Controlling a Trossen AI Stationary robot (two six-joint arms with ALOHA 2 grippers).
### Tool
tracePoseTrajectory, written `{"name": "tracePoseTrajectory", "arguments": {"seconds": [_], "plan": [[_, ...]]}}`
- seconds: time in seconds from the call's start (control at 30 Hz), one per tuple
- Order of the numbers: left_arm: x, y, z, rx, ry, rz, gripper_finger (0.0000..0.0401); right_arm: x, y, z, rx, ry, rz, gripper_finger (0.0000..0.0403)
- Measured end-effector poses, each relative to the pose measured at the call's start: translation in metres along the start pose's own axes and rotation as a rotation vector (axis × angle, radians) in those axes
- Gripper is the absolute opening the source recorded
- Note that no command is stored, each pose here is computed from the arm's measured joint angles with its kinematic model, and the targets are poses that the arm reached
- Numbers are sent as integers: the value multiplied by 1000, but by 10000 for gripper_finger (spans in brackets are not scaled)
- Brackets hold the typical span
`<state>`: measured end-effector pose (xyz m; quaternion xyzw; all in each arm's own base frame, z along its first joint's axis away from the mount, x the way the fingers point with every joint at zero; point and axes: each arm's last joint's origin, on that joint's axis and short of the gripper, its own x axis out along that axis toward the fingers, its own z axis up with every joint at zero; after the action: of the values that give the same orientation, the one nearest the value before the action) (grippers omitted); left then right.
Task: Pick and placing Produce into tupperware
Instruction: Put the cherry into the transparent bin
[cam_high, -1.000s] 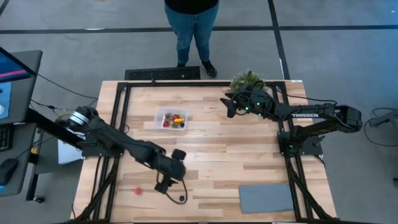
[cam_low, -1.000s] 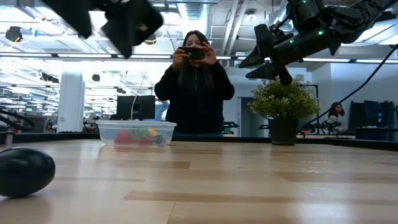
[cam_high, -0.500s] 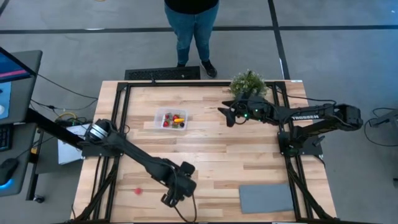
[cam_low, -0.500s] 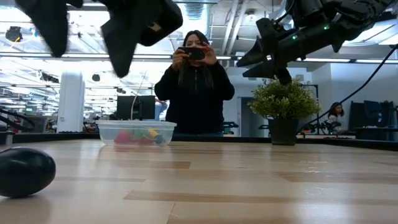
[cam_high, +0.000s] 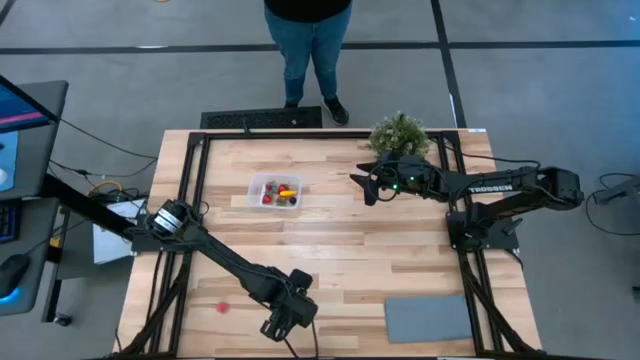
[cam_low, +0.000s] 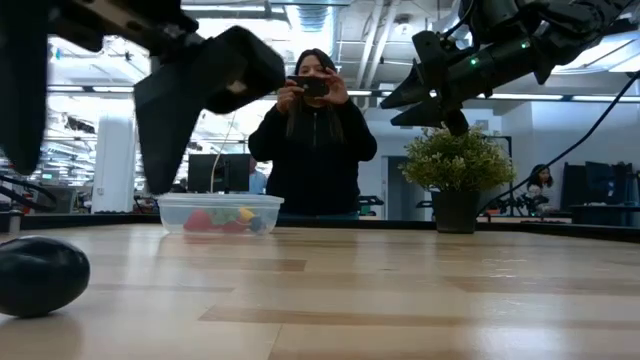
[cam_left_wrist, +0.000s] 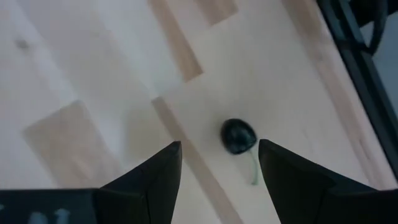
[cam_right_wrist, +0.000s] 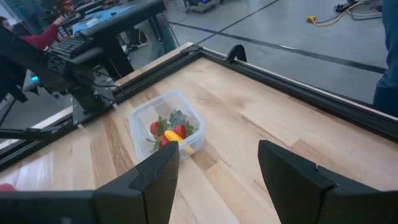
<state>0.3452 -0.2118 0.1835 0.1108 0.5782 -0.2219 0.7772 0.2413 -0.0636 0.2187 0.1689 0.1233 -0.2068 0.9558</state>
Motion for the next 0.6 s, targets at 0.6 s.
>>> {"name": "tracePoseTrajectory", "arguments": {"seconds": [0.6], "plan": [[23,-10,4,-77,-19,-20,204,0,-1,-3,-6,29,-7,244]]}}
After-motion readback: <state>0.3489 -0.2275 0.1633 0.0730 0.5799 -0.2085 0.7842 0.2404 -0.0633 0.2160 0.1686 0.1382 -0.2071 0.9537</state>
